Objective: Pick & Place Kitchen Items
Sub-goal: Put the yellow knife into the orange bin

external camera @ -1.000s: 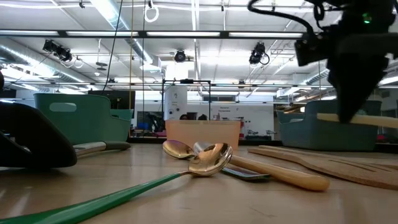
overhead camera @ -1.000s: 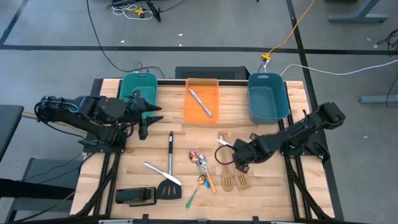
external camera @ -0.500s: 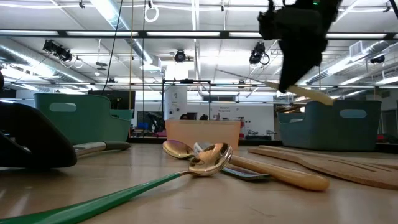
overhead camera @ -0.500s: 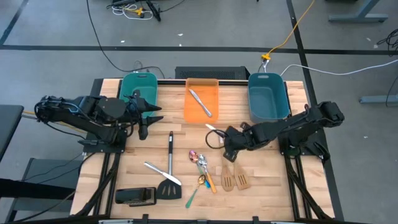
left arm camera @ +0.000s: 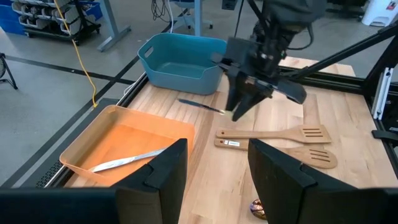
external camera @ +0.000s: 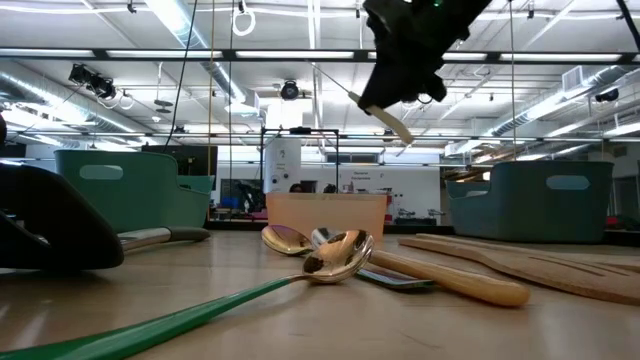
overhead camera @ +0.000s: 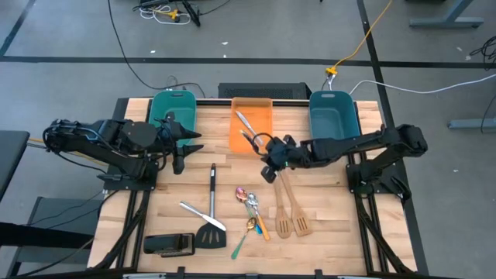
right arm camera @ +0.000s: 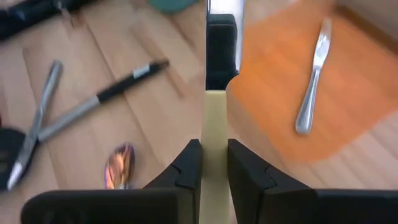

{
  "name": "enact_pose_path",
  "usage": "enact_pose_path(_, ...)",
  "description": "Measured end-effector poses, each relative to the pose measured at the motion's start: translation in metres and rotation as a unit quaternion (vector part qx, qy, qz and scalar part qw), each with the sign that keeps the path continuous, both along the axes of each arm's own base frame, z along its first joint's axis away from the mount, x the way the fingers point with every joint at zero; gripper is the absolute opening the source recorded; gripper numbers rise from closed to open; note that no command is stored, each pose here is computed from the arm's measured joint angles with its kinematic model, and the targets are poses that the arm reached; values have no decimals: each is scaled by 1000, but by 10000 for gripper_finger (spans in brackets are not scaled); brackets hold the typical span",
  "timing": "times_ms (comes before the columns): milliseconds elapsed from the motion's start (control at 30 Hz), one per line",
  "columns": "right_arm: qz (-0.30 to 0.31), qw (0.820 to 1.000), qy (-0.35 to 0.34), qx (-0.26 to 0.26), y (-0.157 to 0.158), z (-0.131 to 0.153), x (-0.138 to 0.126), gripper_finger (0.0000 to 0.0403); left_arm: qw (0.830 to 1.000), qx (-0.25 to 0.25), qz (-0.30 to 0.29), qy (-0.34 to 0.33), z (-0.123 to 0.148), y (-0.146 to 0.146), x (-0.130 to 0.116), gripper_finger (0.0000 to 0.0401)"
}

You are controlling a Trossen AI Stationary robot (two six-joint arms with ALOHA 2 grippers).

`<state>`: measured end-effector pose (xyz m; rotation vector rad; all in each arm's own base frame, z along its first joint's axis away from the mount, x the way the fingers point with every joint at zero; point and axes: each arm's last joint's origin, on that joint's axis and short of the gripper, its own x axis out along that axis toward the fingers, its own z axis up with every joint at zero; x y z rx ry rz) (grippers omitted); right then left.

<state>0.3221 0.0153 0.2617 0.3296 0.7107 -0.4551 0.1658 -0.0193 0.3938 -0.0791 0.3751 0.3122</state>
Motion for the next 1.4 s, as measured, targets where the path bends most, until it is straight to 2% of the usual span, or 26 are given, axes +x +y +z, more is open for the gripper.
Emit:
enact_pose_path(633, -66, 993, -83, -45, -42, 13, 12, 59, 1000, 0, 0, 0, 0, 0, 0, 177)
enact_pose_path(1200, -120, 986, -101, -59, -78, 3, 22, 59, 1000, 0, 0, 0, 0, 0, 0, 177)
enact_pose_path(1400, -133, 987, -77, -57, -91, -14, 27, 59, 1000, 0, 0, 0, 0, 0, 0, 177)
